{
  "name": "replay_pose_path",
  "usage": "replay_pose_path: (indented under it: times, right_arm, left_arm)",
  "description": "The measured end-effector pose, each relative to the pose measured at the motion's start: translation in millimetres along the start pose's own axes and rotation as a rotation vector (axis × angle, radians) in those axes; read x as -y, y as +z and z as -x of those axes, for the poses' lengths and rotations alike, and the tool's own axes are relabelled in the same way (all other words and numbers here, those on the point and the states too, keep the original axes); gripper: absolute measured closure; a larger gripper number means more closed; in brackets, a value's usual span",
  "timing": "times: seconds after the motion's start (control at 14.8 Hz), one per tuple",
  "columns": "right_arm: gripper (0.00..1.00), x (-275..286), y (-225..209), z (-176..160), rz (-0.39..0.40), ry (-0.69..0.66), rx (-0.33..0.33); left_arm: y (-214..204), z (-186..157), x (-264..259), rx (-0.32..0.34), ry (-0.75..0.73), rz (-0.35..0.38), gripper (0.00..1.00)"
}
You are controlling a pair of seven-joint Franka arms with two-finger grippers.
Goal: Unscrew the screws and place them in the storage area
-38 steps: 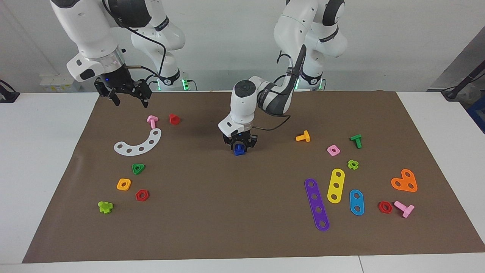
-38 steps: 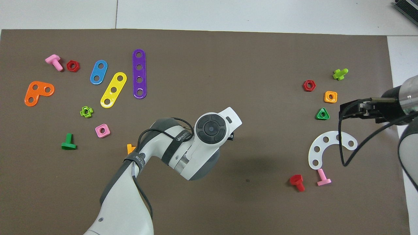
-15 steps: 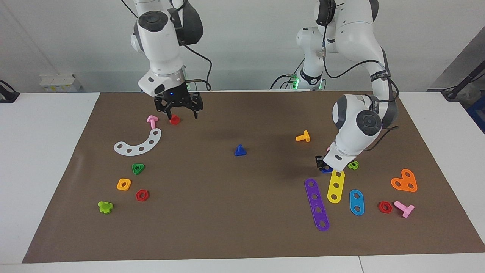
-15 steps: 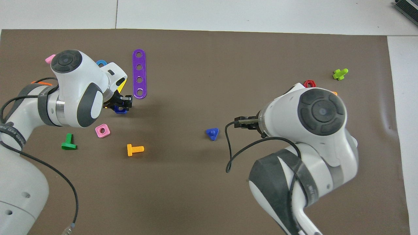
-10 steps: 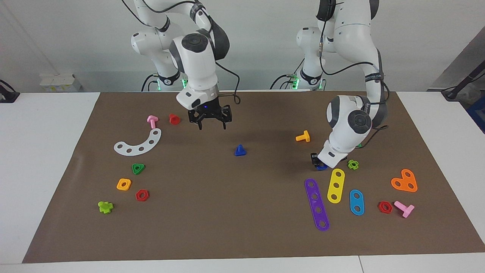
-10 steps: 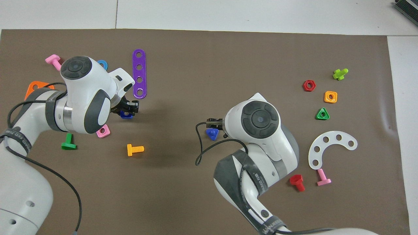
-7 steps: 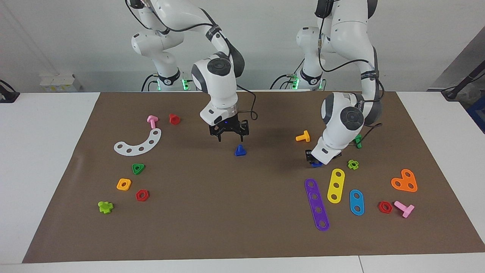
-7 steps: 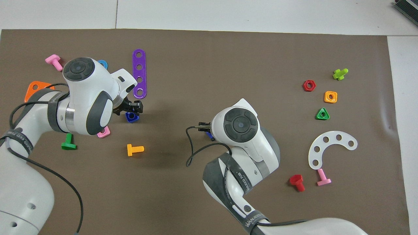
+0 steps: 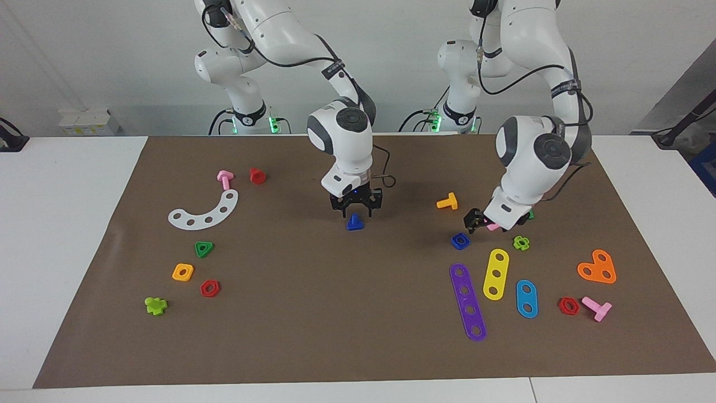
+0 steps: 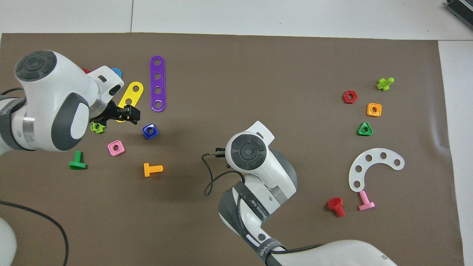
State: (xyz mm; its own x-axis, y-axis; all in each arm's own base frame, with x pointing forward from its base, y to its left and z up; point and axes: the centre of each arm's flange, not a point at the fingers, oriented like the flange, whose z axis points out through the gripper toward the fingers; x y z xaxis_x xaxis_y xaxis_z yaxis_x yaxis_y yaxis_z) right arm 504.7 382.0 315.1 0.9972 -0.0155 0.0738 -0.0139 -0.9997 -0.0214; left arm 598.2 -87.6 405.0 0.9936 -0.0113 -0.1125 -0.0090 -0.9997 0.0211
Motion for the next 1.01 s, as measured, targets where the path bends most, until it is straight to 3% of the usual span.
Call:
replay_pose_path:
  times: [0.13,0.2,0.27,0.47,0.74,1.01]
  right_arm:
    - [0.23,-0.9,1.5,-0.6,0.007,-0.005,-0.003]
    - [0.3,-2.0,1.6,-1.4,0.014,-0.01,-0.008]
    - [0.38,-3.1,1.6,-2.2,0.024,-0.019,-0.016]
    - [0.43,-4.0,1.6,-3.0,0.033,-0.03,-0.024]
    - [0.81,-6.3,0.7,-5.4,0.034,-0.026,-0.028]
    - [0.81,-32.4,-19.4,-23.3,0.038,0.022,-0.04]
  left_arm:
    - [-16.6,12.5,42.8,0.042,0.002,0.01,0.0]
    - [-21.3,19.7,66.9,0.054,-0.001,0.018,0.0]
    - [-24.0,27.3,90.9,0.058,-0.014,0.026,0.0]
    - [-35.3,44.6,127.7,0.043,-0.047,0.04,0.0]
    - [-97.9,60.4,126.2,-0.08,-0.042,0.038,0.0]
    - [-156.7,83.1,121.6,-0.189,-0.025,0.015,0.0]
